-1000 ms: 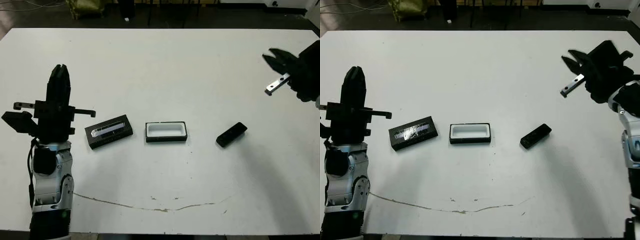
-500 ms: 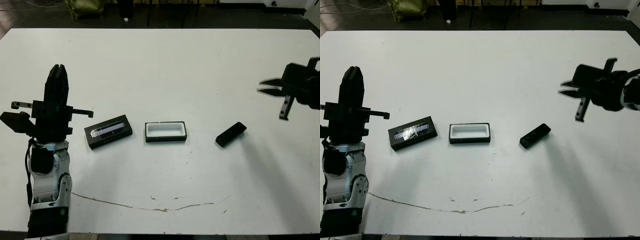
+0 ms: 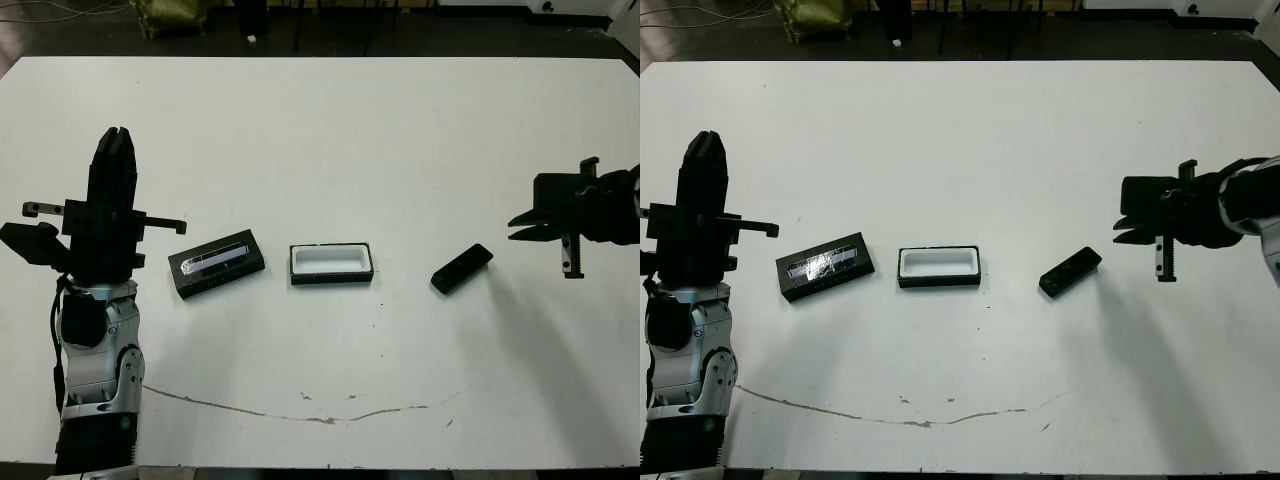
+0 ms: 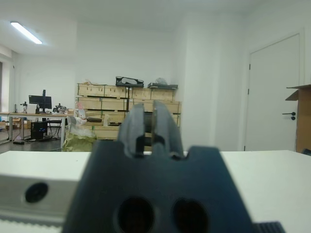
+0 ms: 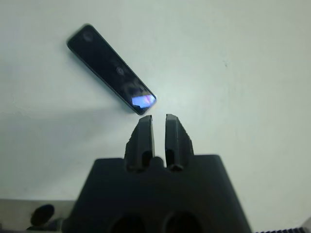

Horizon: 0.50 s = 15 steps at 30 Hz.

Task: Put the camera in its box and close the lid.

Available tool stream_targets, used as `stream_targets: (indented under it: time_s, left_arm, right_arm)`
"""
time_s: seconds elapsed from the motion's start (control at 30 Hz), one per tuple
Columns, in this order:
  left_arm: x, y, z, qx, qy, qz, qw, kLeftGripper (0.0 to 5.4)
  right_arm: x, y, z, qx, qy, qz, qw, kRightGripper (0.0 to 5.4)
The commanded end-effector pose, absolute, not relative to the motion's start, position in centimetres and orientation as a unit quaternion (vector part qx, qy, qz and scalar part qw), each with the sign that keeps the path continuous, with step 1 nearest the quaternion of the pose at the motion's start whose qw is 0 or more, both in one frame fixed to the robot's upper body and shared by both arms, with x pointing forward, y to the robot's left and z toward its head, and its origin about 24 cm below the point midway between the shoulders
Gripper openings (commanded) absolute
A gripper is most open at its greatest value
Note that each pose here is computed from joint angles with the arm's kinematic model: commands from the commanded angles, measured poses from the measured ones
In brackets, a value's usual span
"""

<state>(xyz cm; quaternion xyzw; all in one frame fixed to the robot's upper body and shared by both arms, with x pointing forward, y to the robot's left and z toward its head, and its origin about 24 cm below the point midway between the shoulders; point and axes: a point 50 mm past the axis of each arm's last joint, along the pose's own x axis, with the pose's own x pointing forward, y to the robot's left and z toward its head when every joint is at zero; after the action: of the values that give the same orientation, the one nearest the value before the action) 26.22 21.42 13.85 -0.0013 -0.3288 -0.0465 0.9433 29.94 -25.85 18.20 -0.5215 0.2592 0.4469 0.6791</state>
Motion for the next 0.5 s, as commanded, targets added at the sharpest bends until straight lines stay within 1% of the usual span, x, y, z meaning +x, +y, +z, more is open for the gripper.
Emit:
stream_targets:
  time_s: [0.03,0.13,0.23,0.37,0.5]
  left_arm:
    - [26.0,21.7,13.2,0.012,-0.315,-0.039,0.948,0.02]
    - [26.0,21.7,13.3,-0.001,-0.317,-0.036,0.948,0.02]
    - [26.1,21.6,13.4,-0.009,-0.317,-0.04,0.947,0.02]
    - [26.1,21.6,13.4,-0.002,-0.321,-0.041,0.946,0.02]
    - [26.1,21.6,13.4,0.001,-0.322,-0.04,0.946,0.02]
  right_arm:
    - [29.2,-25.7,17.7,-0.523,0.281,0.442,0.673,0.0]
    - [28.8,-25.6,17.2,-0.513,0.277,0.441,0.683,0.0]
    - [28.5,-25.5,16.6,-0.513,0.281,0.44,0.682,0.0]
    - [28.2,-25.6,15.6,-0.496,0.282,0.448,0.688,0.0]
    - [28.0,-25.8,14.6,-0.481,0.296,0.456,0.687,0.0]
